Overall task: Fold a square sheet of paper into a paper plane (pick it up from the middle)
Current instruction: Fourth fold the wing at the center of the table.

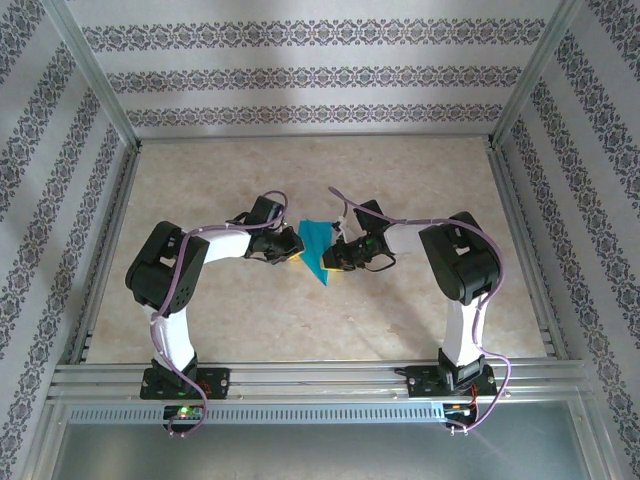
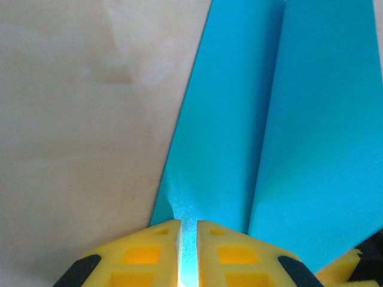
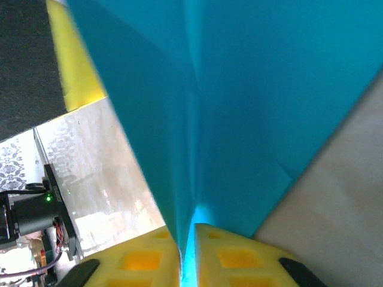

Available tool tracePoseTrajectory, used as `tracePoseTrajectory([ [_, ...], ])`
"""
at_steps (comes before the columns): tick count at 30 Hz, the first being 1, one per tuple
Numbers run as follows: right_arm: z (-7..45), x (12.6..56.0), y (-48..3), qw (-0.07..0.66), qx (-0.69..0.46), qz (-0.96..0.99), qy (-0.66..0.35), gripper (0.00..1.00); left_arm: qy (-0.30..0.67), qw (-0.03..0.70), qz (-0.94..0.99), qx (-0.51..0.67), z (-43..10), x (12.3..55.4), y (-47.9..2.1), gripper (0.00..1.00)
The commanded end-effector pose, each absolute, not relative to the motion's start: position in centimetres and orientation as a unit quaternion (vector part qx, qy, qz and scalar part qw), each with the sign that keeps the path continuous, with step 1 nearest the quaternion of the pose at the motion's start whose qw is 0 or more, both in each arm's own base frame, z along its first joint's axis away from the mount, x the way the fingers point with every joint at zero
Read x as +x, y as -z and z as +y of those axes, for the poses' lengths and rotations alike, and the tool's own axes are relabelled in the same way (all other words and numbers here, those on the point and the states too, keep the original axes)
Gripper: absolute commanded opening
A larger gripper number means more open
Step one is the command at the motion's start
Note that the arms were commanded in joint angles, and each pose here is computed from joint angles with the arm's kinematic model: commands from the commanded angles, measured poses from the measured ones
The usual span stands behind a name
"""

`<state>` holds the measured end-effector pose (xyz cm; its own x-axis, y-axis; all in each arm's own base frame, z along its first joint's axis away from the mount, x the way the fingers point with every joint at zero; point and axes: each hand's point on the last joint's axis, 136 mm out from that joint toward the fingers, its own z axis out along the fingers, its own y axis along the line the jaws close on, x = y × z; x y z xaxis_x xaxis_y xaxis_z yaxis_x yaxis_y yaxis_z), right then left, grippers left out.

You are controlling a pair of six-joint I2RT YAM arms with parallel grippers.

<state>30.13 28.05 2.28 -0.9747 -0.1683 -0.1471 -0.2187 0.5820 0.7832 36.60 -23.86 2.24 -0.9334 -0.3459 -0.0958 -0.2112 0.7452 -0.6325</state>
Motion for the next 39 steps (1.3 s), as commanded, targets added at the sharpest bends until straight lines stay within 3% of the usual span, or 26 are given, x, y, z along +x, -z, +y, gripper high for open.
tracePoseTrajectory([
  [1,26.5,31.3,-1.6,0.058,-0.084,0.918,-0.383,0.23,0.294,0.081,0.940,-0.150,-23.6,35.8,-1.2,0.15],
  [7,26.2,32.3,-3.0,0.121,-0.069,0.937,-0.319,0.32,0.278,0.069,0.941,-0.182,-23.4,34.9,-1.1,0.15],
  [19,26.3,31.6,-4.4,0.200,-0.128,0.949,-0.207,0.38,0.264,0.072,0.932,-0.238,-22.8,33.6,-1.9,0.15],
  [30,27.6,30.7,-3.4,0.203,-0.152,0.954,-0.160,0.38,0.270,0.073,0.928,-0.244,-23.1,33.5,-2.4,0.15],
  [39,28.5,31.3,-2.9,0.205,-0.155,0.953,-0.162,0.28,0.268,0.070,0.928,-0.249,-23.0,33.4,-2.3,0.15],
])
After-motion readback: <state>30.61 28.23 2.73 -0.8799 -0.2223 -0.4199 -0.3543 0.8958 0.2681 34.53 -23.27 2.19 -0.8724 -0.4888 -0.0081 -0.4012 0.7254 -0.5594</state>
